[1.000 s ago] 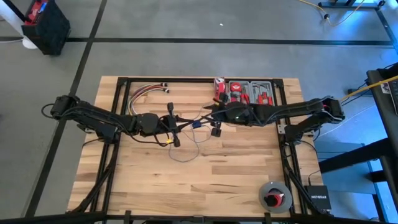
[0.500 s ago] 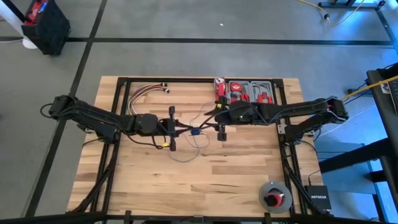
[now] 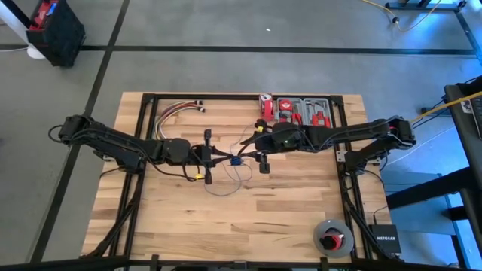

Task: Coil cords
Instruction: Coil the blue wire on the black spool

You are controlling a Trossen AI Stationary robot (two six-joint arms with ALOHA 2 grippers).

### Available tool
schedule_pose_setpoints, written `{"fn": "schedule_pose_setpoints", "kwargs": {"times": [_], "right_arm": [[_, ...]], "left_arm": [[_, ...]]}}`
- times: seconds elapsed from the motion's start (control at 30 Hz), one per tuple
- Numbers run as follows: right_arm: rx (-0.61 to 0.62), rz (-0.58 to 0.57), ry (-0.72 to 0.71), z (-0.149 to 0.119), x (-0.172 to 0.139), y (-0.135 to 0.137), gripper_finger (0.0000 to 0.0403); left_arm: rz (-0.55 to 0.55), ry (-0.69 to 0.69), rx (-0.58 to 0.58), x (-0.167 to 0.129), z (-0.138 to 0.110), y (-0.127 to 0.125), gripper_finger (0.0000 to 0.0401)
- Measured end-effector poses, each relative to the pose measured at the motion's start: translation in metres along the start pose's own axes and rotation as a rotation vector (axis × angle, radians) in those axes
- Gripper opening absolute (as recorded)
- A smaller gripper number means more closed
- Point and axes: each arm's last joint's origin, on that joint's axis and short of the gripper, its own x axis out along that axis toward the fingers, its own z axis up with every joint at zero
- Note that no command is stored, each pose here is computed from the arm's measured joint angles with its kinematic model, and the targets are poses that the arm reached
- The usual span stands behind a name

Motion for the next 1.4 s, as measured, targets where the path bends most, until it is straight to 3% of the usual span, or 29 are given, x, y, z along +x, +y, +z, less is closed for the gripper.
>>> {"fn": "schedule_pose_setpoints", "kwargs": {"times": [0.17,0.33,0.47,0.53,0.9,1.03,1.2,1.4], "right_arm": [[-0.003,0.003,0.024,-0.003,0.002,0.000,0.0177],[0.005,-0.029,0.044,0.002,-0.016,-0.001,0.0177],[0.021,0.061,-0.014,0.009,-0.021,0.001,0.0177],[0.024,0.104,-0.029,0.009,-0.019,0.003,0.0177],[0.017,0.089,-0.047,0.002,0.005,0.003,0.0173],[0.000,0.070,-0.045,0.002,0.005,0.002,0.0126],[-0.001,0.072,-0.041,0.002,0.005,0.002,0.0018],[0.007,0.071,-0.035,0.001,0.005,0.002,0.0033]], "left_arm": [[0.000,0.002,0.000,0.000,0.000,0.000,0.0003],[0.009,0.011,0.007,0.000,-0.001,0.001,0.0003],[0.008,0.012,0.007,0.000,-0.001,0.001,0.0003],[0.008,0.012,0.005,0.000,-0.001,0.001,0.0003],[0.005,0.006,0.001,0.000,0.000,0.001,0.0004],[0.009,0.005,0.001,0.000,0.000,0.001,0.0004],[0.008,0.002,-0.008,0.000,0.000,0.001,0.0004],[0.006,-0.001,-0.036,0.000,0.000,0.001,0.0004]]}}
